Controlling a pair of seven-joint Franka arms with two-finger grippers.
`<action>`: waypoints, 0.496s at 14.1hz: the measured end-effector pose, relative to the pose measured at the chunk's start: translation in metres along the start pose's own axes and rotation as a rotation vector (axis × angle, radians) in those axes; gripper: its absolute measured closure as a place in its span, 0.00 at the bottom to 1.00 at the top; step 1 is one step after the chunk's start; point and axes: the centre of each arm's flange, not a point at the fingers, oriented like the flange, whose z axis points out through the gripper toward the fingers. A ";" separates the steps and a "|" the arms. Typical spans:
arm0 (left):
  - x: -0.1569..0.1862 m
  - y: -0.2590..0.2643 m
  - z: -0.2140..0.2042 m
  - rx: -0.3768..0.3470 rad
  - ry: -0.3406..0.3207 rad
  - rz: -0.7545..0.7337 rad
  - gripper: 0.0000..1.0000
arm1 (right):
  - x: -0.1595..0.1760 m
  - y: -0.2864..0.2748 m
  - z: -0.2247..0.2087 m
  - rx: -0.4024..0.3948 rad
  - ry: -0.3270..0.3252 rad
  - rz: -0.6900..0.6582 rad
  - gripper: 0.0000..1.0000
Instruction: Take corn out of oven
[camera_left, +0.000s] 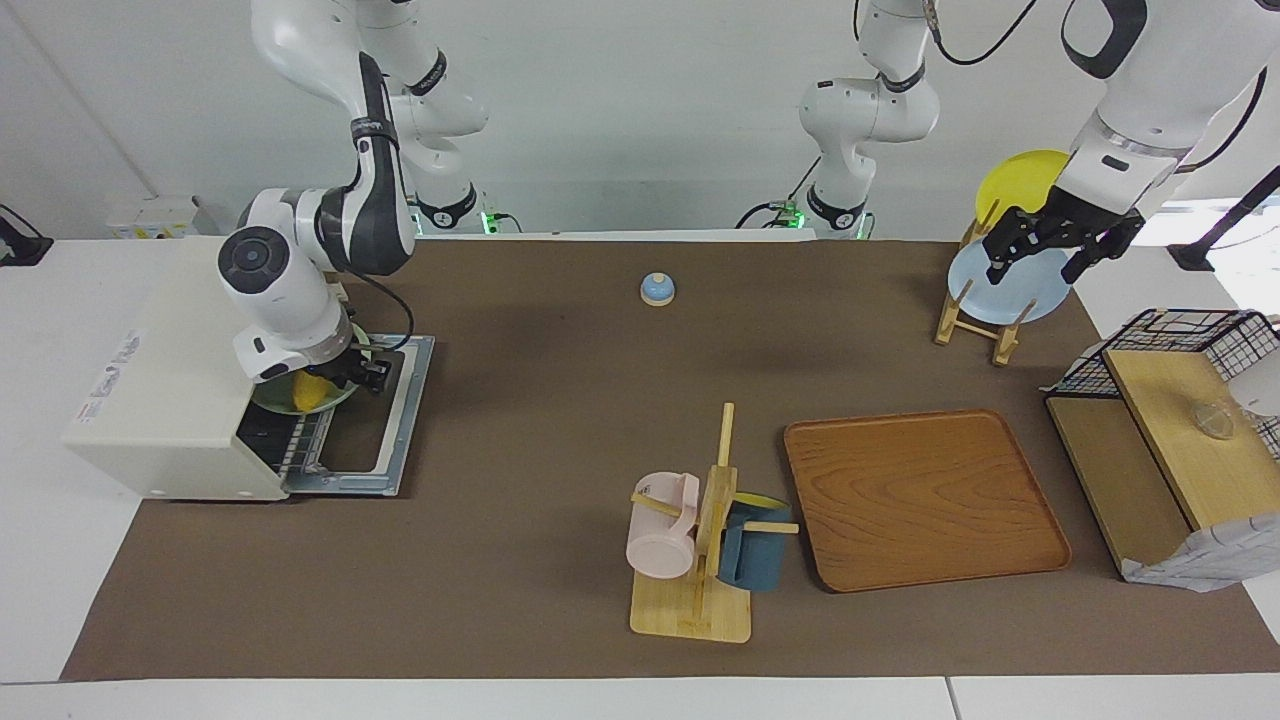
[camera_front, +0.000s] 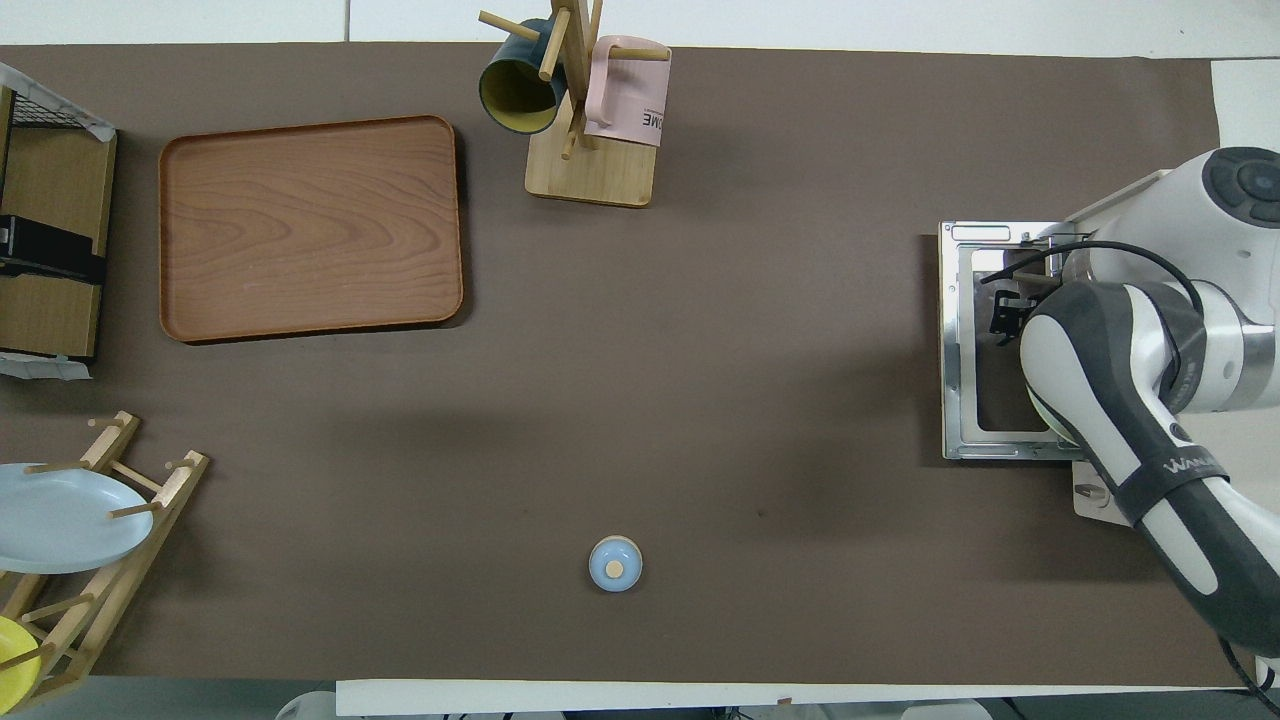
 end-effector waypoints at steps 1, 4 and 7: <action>0.000 0.000 0.000 0.000 0.000 0.000 0.00 | -0.001 -0.001 0.001 -0.005 0.002 -0.007 0.65; 0.000 0.000 0.000 0.000 0.000 0.000 0.00 | -0.009 -0.027 -0.014 -0.025 0.006 -0.060 0.95; 0.000 0.000 0.000 0.000 0.000 0.000 0.00 | -0.025 -0.099 -0.060 -0.060 0.004 -0.091 0.96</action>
